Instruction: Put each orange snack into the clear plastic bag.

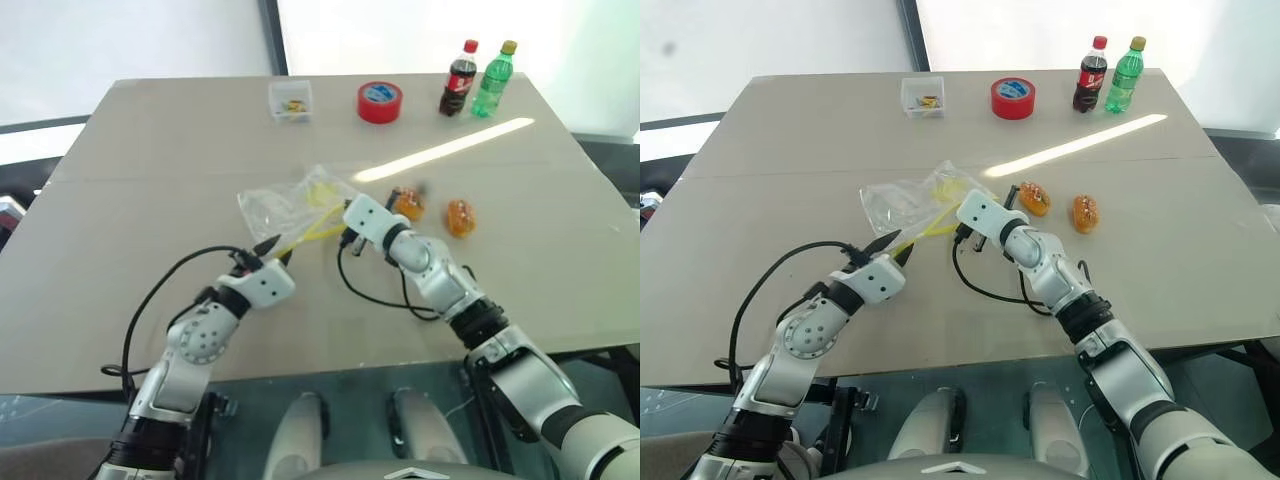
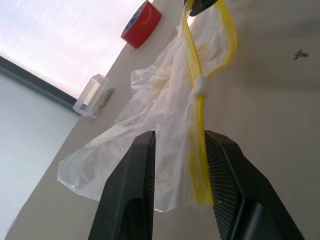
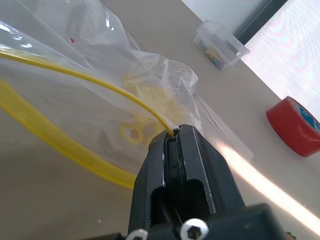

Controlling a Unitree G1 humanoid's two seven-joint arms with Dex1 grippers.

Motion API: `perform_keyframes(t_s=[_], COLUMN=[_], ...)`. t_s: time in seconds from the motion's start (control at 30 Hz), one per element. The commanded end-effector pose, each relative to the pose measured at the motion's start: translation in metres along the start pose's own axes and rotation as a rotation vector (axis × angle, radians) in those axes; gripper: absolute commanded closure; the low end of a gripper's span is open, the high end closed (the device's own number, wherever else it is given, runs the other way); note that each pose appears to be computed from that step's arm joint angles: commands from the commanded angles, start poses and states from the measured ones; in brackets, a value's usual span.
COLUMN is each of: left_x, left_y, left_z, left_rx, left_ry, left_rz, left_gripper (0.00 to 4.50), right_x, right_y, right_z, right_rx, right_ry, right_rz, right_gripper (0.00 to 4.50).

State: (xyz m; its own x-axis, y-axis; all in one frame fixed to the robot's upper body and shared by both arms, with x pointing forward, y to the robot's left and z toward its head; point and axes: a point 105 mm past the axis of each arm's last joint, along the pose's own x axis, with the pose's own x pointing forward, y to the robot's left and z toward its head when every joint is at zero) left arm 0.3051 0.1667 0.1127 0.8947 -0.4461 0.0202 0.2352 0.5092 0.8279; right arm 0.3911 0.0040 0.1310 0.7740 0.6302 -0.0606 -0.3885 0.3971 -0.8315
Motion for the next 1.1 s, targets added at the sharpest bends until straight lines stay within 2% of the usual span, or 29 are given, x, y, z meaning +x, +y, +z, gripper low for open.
perform_keyframes(t_s=[0.03, 0.23, 0.3, 0.37, 0.4, 0.57, 0.67, 0.73, 0.87, 0.9, 0.93, 1.03, 1.1], left_x=[0.0, -0.001, -0.001, 0.0, 0.0, 0.0, 0.004, 0.006, 0.009, 0.01, 0.011, 0.013, 0.014], left_y=[0.0, -0.004, -0.004, -0.004, -0.004, -0.002, -0.001, 0.0, -0.002, -0.001, -0.001, -0.001, -0.002], left_z=[0.008, 0.005, 0.005, 0.001, 0.0, -0.005, -0.004, -0.002, -0.001, 0.0, 0.001, 0.007, 0.011], left_rx=[0.005, -0.001, -0.005, -0.003, -0.002, 0.003, -0.014, -0.03, -0.06, -0.069, -0.073, -0.085, -0.101], left_ry=[-0.035, -0.028, -0.028, -0.014, -0.008, 0.006, 0.003, -0.005, -0.005, -0.006, -0.011, -0.03, -0.05], left_rz=[0.0, -0.017, -0.016, -0.015, -0.015, -0.009, 0.004, 0.01, 0.008, 0.011, 0.014, 0.015, 0.014], left_gripper=[2.97, 2.97, 3.47, 4.34, 4.48, 4.48, 4.5, 4.5, 4.5, 4.5, 4.5, 4.5, 4.5], right_x=[-0.002, -0.002, -0.002, -0.002, -0.002, -0.003, -0.007, -0.012, -0.024, -0.026, -0.028, -0.029, -0.028], right_y=[-0.006, -0.005, -0.006, -0.007, -0.007, -0.004, -0.003, -0.006, -0.018, -0.02, -0.02, -0.013, -0.009], right_z=[0.011, 0.012, 0.012, 0.012, 0.012, 0.013, 0.009, 0.006, 0.004, 0.004, 0.004, 0.005, 0.004], right_rx=[-0.003, 0.0, 0.001, 0.0, 0.0, 0.016, 0.051, 0.042, 0.139, 0.176, 0.205, 0.239, 0.248], right_ry=[-0.044, -0.045, -0.046, -0.047, -0.047, -0.051, -0.038, -0.034, -0.046, -0.045, -0.051, -0.062, -0.057], right_rz=[-0.03, -0.025, -0.023, -0.024, -0.024, -0.005, -0.02, -0.063, -0.127, -0.14, -0.142, -0.119, -0.109], right_gripper=[4.5, 4.5, 4.5, 4.5, 4.5, 4.5, 3.6, 2.44, 1.05, 0.43, 0.06, 0.06, 0.69])
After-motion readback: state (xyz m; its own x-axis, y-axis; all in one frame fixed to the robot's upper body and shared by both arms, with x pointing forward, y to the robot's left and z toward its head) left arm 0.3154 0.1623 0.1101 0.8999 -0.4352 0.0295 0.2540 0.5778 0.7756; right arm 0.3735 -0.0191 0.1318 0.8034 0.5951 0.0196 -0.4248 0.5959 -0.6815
